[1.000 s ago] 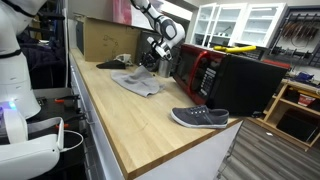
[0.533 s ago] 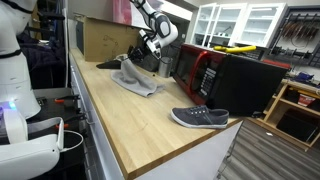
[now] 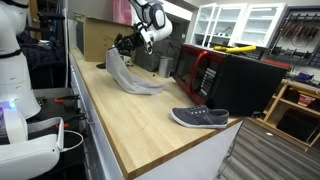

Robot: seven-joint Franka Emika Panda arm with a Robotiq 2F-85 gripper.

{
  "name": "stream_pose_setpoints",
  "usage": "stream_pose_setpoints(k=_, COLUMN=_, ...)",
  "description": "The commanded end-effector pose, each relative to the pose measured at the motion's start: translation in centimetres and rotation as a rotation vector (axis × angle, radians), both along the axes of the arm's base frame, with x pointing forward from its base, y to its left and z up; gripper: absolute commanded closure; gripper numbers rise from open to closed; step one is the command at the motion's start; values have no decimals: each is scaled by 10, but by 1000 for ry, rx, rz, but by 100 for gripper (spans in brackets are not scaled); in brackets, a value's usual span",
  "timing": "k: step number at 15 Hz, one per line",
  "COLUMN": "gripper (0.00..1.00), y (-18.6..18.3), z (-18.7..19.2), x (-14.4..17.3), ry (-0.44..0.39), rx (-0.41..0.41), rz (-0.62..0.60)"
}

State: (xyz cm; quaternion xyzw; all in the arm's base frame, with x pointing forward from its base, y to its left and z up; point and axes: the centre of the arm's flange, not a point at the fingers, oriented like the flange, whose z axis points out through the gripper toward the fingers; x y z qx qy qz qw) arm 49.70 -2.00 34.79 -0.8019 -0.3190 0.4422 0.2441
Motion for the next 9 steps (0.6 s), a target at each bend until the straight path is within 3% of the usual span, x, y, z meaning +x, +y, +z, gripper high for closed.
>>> stream_pose_setpoints(k=1, gripper=99, y=0, z=19, x=-41, ry=5, rx=-34, rz=134)
stream_pose_setpoints(k=2, gripper=72, y=2, z=20, x=-43, ry=3, rx=-50, rz=173)
stream_pose_setpoints(k=4, gripper=67, y=4, z=25, x=-49, ry=-2, rx=-74, rz=257)
stream_pose_setpoints(k=9, gripper=27, y=13, z=43, x=-57, ry=-8, rx=-77, rz=366)
